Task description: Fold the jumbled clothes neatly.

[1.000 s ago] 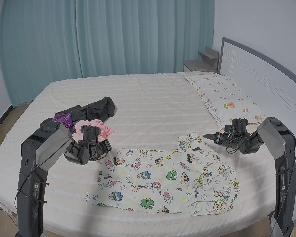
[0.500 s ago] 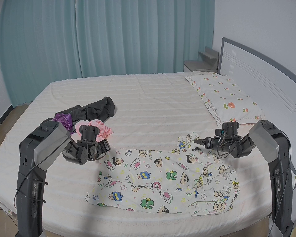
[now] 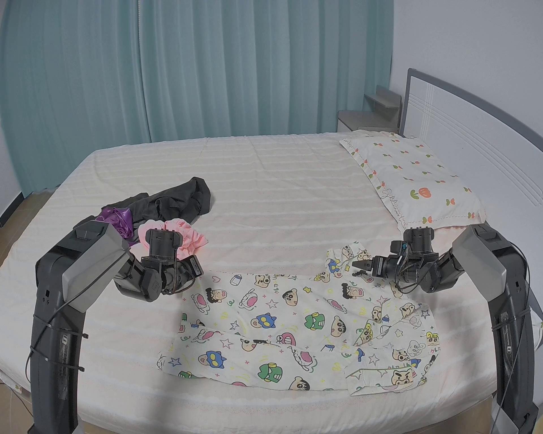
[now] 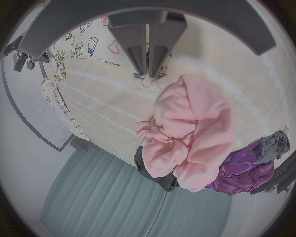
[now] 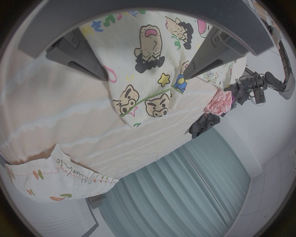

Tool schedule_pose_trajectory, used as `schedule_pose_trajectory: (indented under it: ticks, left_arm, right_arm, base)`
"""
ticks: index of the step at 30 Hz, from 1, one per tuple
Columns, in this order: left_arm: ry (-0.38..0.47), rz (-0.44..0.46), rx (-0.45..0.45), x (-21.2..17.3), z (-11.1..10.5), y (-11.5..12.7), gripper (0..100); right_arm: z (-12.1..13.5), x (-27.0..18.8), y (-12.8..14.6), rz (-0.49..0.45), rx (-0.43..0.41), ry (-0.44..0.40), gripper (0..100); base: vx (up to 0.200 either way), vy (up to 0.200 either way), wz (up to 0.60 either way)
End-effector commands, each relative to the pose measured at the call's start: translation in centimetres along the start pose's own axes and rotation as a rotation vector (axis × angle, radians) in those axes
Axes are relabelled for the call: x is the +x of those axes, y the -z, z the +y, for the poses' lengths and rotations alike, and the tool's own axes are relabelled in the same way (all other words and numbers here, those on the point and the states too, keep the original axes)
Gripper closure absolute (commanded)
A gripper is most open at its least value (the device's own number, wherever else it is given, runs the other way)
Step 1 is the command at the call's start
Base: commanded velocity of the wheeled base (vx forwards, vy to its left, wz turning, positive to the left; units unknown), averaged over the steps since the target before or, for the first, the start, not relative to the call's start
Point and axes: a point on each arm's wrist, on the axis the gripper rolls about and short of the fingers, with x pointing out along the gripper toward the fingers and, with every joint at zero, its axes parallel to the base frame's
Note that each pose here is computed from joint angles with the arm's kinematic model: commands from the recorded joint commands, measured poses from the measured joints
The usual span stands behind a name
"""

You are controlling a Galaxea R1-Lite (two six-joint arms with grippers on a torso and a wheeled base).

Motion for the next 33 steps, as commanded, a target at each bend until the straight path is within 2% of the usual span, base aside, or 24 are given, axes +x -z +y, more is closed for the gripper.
schedule_pose_trajectory:
  ticks: [1,2,3,18,25,27,33]
  left_arm:
    - [-0.002,0.003,0.001,0.1,0.1,0.1,100]
    - [-0.002,0.003,0.001,0.1,0.1,0.1,100]
    - [-0.002,0.003,0.001,0.1,0.1,0.1,100]
    - [0.017,-0.013,0.008,-0.6,-0.9,-0.5,100]
    - [0.002,-0.034,0.011,-1.4,-1.0,-1.1,100]
    - [-0.021,-0.049,0.011,-1.4,-1.0,-1.2,100]
    - [-0.019,-0.063,0.012,-1.4,-1.2,-1.3,100]
  right_arm:
    - [0.0,0.5,0.7,0.015,0.001,-0.003,0]
    - [0.0,0.6,0.8,0.018,0.002,-0.003,0]
    - [0.0,0.7,0.9,0.02,0.002,-0.003,100]
    - [-2.0,-0.5,0.1,-0.002,0.015,0.04,100]
    - [-3.0,-1.7,-1.2,-0.038,0.024,0.053,100]
    - [-3.2,-1.9,-1.2,-0.051,0.029,0.053,100]
    - [-3.6,-2.3,-1.0,-0.106,0.012,0.046,100]
  base:
    - [0.0,0.0,0.0]
    - [0.0,0.0,0.0]
    - [0.0,0.0,0.0]
    - [0.0,0.0,0.0]
    - [0.0,0.0,0.0]
    - [0.0,0.0,0.0]
    - [0.0,0.0,0.0]
